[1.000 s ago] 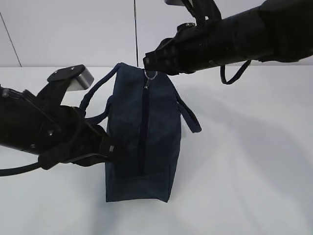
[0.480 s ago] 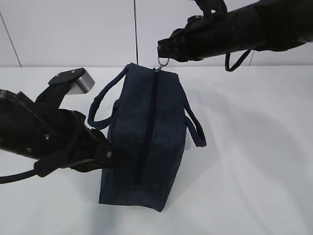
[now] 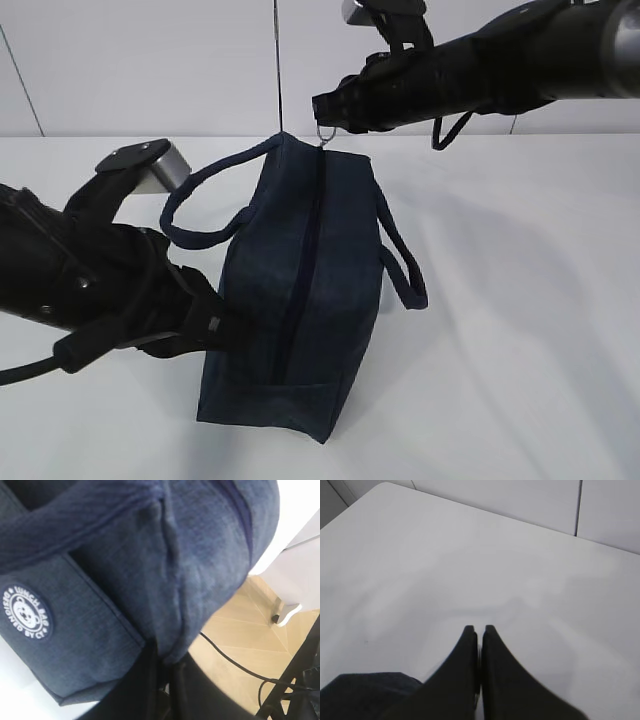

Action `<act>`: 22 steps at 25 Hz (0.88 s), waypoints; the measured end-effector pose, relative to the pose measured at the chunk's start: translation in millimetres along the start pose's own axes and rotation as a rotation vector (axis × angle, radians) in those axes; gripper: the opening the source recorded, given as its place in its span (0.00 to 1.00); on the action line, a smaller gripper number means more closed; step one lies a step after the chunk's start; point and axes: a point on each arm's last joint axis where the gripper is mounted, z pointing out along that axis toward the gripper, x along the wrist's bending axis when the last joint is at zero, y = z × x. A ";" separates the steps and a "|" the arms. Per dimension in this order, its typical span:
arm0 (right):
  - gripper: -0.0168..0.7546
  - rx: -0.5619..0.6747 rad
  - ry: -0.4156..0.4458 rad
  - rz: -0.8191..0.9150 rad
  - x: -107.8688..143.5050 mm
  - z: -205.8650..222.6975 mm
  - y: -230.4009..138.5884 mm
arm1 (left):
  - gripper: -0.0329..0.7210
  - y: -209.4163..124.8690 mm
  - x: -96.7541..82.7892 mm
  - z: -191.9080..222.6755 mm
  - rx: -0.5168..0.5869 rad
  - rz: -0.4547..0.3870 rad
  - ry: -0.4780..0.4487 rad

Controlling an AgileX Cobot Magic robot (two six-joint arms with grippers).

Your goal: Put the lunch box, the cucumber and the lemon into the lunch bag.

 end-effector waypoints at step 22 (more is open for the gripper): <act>0.02 0.056 0.060 0.024 -6.0 23.2 -16.6 | 0.12 0.2 -5.3 -5.0 -0.014 -0.026 -0.034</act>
